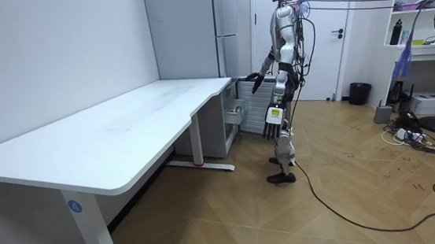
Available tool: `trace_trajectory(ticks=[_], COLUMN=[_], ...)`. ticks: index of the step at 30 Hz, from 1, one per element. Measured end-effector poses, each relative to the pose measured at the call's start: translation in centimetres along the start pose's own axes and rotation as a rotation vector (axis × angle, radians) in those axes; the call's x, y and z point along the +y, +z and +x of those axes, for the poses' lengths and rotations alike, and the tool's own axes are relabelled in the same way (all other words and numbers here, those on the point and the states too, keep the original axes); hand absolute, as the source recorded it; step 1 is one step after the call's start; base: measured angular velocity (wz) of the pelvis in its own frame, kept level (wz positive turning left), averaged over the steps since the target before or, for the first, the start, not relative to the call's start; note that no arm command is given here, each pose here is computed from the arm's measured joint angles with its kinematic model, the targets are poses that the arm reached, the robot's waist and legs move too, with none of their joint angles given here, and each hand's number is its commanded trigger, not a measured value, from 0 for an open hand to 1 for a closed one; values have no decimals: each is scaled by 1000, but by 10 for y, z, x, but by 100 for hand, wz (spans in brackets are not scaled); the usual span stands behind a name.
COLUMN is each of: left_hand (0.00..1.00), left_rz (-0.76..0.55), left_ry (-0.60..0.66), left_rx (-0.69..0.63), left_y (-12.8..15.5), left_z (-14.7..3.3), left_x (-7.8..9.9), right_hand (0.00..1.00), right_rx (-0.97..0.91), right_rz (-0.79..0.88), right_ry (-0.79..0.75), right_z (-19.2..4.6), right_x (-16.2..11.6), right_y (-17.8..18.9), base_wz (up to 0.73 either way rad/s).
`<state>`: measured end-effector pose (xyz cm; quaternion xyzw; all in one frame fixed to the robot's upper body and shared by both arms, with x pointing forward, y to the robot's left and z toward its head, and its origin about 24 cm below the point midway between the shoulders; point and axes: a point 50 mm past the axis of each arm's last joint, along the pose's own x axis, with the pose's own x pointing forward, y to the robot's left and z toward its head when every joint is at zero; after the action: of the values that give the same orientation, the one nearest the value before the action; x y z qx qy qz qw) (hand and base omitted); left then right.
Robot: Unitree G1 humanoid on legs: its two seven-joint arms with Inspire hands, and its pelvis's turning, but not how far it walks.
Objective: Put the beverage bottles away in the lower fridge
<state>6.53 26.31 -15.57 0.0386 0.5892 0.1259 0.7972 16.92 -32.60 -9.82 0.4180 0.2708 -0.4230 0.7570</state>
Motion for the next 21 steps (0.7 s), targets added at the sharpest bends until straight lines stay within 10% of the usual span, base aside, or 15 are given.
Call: trace_trajectory(ticks=[21], left_hand=[0], left_rz=[64], left_ry=[37], left_rx=[54], left_y=[-22], left_z=[-4], left_x=[6], right_hand=[0], right_rx=[169], right_rz=[-310], right_ry=[-145], right_z=[-13], right_x=[-60], right_y=[-46], base_wz=[3])
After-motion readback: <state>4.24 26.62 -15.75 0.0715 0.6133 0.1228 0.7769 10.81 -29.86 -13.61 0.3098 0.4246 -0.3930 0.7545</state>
